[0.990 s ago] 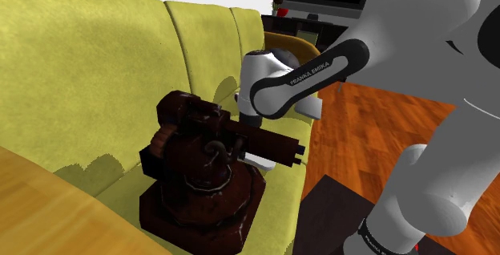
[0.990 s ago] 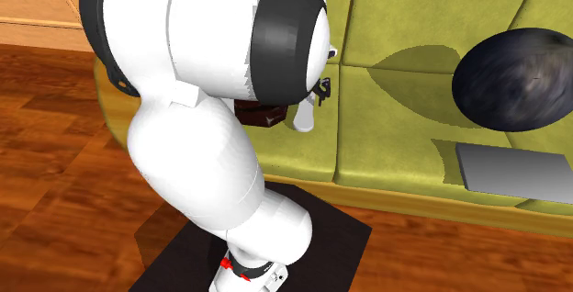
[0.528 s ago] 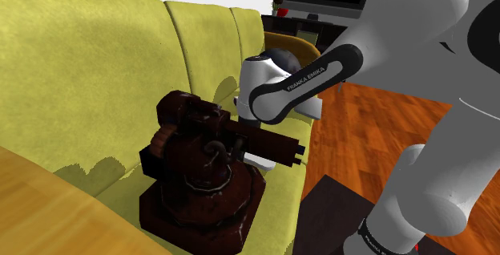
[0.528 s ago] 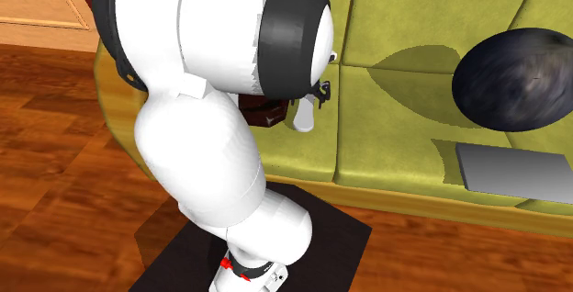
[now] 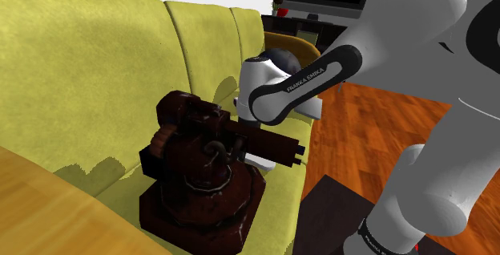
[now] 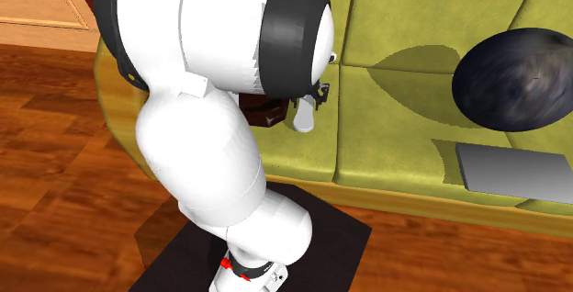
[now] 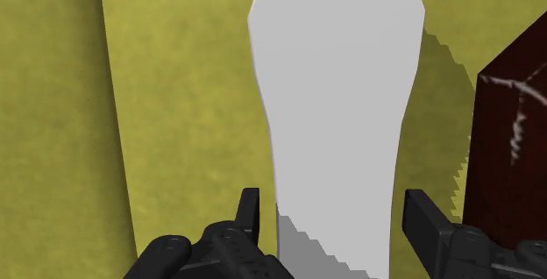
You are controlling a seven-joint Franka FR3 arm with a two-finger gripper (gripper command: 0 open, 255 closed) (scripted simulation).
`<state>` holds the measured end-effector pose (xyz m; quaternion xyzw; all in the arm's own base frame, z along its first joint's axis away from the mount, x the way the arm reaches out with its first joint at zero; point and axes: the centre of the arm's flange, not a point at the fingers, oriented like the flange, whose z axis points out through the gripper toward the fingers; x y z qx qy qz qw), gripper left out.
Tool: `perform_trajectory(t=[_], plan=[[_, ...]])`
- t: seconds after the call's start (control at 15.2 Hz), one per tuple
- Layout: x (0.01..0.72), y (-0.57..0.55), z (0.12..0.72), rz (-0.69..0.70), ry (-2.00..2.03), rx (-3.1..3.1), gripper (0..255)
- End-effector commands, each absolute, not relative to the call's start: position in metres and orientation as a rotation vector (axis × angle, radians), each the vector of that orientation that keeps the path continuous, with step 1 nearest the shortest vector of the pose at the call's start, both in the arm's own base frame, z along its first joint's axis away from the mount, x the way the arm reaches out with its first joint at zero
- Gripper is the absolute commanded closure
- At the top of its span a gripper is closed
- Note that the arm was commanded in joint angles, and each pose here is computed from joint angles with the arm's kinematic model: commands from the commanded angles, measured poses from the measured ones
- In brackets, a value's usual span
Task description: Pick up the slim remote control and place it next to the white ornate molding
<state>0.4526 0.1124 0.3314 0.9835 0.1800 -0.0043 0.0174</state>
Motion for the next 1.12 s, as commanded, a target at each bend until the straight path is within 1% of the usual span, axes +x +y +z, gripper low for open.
perform_trajectory(t=[0.0,0.33,1.06], plan=[[0.452,0.112,0.33,-0.019,0.558,3.056,255],[0.452,0.112,0.33,-0.019,0.558,3.056,255],[0.452,0.112,0.388,-0.019,0.558,3.056,255]])
